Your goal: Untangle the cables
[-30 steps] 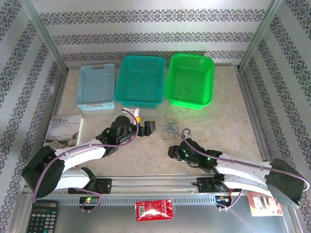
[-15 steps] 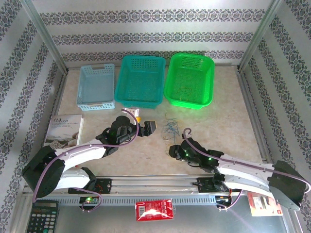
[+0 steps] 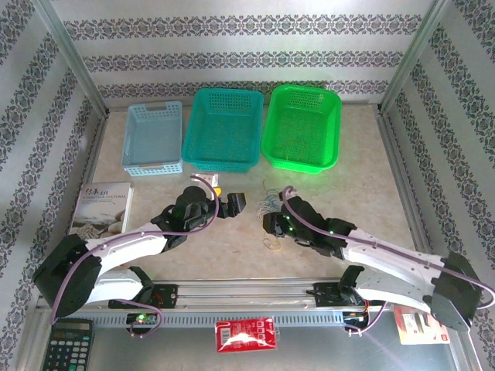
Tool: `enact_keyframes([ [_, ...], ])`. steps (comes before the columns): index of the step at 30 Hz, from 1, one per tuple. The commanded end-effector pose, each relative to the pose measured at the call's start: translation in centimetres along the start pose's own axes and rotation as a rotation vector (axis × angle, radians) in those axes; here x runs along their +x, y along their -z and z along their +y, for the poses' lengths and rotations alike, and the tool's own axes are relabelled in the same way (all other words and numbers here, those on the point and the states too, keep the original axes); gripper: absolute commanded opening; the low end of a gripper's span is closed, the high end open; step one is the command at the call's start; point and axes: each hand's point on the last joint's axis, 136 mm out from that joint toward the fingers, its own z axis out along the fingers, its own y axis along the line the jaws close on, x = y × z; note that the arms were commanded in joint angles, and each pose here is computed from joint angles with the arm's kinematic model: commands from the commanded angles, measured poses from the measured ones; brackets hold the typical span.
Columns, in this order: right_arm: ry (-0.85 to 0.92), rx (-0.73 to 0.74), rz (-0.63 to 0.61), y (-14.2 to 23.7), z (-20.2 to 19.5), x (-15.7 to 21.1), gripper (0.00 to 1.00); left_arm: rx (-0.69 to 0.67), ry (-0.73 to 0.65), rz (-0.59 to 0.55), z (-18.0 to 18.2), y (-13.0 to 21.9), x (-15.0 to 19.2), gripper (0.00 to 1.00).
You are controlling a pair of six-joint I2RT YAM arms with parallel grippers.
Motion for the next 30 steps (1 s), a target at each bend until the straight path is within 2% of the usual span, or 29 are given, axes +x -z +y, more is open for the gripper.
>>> enact_keyframes([
  [1, 0.105, 0.051, 0.052, -0.7, -0.1, 0.0, 0.37, -0.083, 0.014, -0.018, 1.6, 1.0, 0.2, 1.00],
  [13, 0.208, 0.155, 0.149, -4.2, -0.3, 1.0, 0.35, -0.117, 0.029, -0.068, 2.6, 2.3, -0.5, 1.00],
  [22, 0.242, 0.204, 0.193, -5.9, -0.8, 1.5, 0.29, -0.112, 0.032, -0.076, 2.6, 2.2, -0.7, 1.00],
  [24, 0.249, 0.212, 0.197, -6.1, -0.9, 1.5, 0.25, -0.110, 0.032, -0.078, 2.5, 2.2, -0.7, 1.00],
  [28, 0.259, 0.215, 0.202, -6.0, -0.9, 1.5, 0.04, -0.109, 0.033, -0.081, 2.5, 2.2, -0.8, 1.00],
  [30, 0.257, 0.210, 0.199, -5.7, -0.8, 1.5, 0.00, -0.109, 0.033, -0.081, 2.5, 2.2, -0.8, 1.00],
])
